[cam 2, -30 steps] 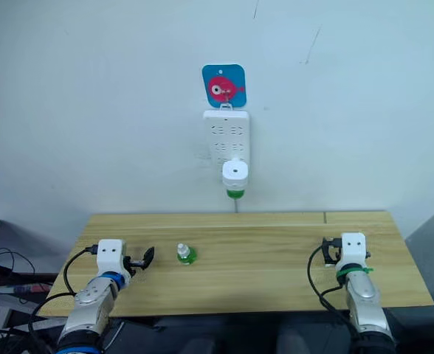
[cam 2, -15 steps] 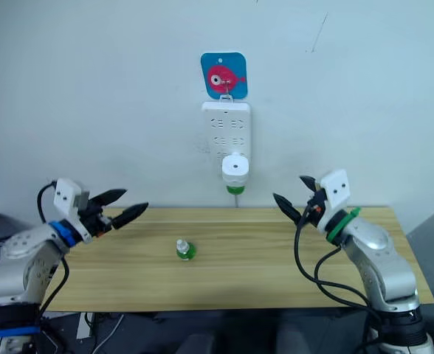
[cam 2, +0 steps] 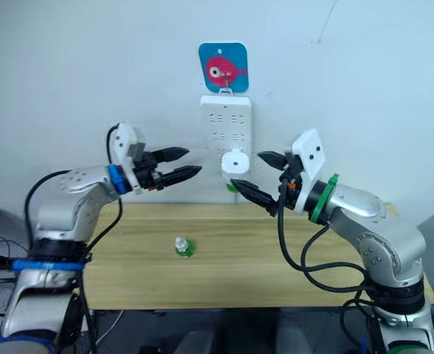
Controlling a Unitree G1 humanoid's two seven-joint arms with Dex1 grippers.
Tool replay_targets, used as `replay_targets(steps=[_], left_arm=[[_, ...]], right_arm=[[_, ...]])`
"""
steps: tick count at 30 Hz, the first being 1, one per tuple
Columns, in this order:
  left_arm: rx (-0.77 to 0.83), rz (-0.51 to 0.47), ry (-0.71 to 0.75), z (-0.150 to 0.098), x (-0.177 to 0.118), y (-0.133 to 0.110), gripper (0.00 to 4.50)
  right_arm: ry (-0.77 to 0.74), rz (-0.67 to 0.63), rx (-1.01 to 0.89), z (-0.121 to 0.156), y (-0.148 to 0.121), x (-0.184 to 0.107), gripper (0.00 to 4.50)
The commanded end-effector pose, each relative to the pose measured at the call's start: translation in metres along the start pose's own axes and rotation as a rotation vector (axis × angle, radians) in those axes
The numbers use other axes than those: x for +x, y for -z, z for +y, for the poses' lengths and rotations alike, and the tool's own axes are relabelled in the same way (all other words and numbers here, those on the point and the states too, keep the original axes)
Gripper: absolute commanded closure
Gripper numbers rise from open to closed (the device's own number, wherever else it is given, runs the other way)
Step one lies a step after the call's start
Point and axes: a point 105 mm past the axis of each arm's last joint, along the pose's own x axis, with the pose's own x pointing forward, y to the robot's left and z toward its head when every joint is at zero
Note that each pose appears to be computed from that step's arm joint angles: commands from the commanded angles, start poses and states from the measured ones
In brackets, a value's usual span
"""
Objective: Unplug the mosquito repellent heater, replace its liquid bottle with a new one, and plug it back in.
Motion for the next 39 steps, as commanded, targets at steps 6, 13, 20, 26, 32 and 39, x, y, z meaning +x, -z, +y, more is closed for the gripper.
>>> replay_targets(steps=[6, 13, 20, 26, 32, 39], left_arm=[[0.083, -0.044, -0.028, 0.019, 0.020, -0.009, 1.13], [0.090, -0.029, -0.018, 0.025, 0.033, -0.002, 1.13], [0.091, -0.037, 0.089, 0.014, 0.049, -0.005, 1.13], [0.102, -0.049, 0.137, 0.009, 0.057, -0.011, 1.13], [0.083, -0.095, 0.205, 0.001, 0.059, -0.024, 1.13], [0.063, -0.120, 0.255, -0.008, 0.060, -0.030, 2.91]], right_arm=[[0.070, -0.017, -0.020, -0.004, -0.005, -0.008, 0.00], [0.102, -0.006, -0.011, -0.004, -0.001, -0.012, 0.00], [0.115, 0.004, 0.009, -0.003, 0.004, -0.012, 0.00], [0.159, 0.022, 0.022, -0.009, 0.012, -0.016, 0.00], [0.223, 0.064, 0.025, -0.017, 0.027, -0.024, 0.00], [0.219, 0.055, 0.041, -0.011, 0.029, -0.020, 0.00]])
